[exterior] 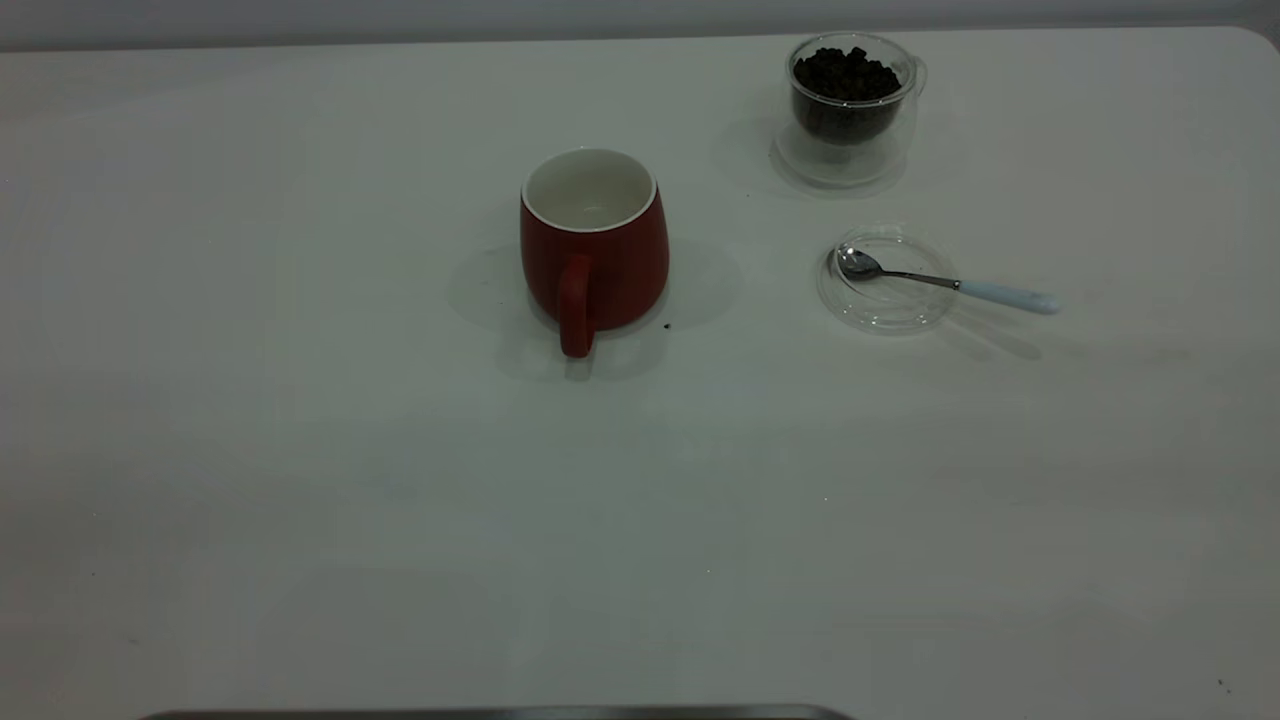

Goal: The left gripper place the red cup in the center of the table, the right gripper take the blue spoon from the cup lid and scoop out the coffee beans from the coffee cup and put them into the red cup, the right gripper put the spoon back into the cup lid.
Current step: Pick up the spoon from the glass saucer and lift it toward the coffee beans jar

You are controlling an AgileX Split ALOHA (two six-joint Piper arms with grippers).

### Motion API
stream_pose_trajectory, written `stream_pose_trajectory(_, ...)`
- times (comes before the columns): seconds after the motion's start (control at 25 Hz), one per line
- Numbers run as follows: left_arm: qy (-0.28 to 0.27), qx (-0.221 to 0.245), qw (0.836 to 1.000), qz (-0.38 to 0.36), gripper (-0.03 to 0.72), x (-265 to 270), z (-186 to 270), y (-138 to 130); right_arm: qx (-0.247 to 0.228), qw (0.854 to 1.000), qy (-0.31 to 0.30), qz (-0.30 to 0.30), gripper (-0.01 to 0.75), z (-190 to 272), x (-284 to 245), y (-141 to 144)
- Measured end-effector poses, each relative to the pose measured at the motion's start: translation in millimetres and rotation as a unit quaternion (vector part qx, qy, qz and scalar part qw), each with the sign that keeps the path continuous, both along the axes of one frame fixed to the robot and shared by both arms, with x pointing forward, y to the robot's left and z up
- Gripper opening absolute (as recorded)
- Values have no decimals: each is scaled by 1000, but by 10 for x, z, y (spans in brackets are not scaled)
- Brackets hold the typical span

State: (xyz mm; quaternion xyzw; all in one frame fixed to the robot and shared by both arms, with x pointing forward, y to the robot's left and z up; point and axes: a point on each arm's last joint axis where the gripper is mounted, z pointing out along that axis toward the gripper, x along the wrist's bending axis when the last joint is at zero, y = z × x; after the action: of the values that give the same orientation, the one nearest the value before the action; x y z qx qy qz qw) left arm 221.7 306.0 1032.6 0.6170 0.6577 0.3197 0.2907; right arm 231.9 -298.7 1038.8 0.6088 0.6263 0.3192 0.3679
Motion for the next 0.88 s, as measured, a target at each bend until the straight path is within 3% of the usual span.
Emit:
stream_pose_trajectory(0.32,1,15,1000,14,586,-3,1,7,0,1000,0,0,448,0,0,0)
stream_pose_trajectory(0.88,1,3,1000,4,586,-1,-1,-21,0,1000,0,0,448,0,0,0)
